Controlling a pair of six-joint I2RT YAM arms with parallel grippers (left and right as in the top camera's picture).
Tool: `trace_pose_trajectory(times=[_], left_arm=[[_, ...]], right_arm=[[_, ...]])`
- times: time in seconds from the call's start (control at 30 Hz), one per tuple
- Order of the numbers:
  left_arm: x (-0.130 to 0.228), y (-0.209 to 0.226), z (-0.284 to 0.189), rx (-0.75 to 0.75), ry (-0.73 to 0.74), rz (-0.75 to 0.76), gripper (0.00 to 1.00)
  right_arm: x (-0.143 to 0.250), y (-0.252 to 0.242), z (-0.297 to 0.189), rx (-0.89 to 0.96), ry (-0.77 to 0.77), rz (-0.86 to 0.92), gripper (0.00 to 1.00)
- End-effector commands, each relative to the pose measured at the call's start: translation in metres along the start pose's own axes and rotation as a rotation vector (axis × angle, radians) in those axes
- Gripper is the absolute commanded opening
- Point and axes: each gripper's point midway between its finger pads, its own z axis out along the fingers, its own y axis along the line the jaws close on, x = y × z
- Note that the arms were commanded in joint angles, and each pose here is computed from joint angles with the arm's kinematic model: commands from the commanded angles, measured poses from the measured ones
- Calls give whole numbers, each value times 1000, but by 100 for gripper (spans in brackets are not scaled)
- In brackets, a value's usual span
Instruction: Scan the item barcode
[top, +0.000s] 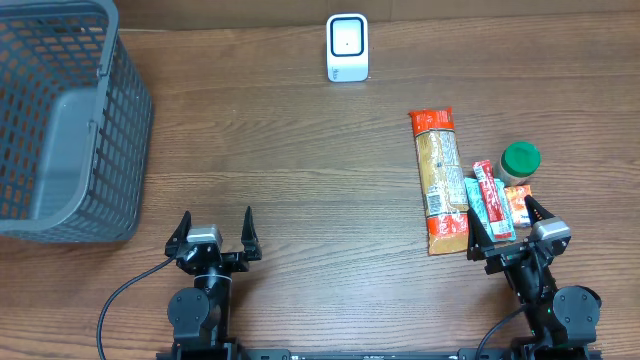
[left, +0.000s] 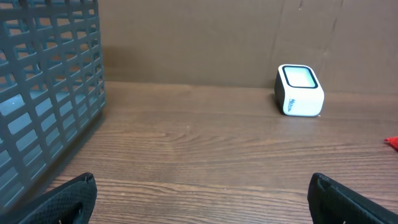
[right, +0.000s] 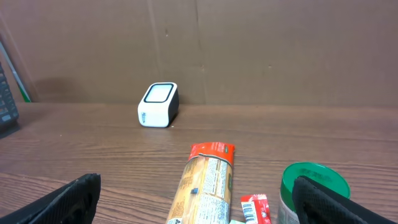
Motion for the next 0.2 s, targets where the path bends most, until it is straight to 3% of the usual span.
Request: trace_pose_trajectory(times=[0.0, 0.17], left_arm=[[0, 0, 0, 2, -6, 17, 100], [0, 0, 0, 2, -6, 16, 100]], right_arm=[[1, -1, 0, 2, -5, -5, 100], [1, -1, 0, 2, -5, -5, 100]])
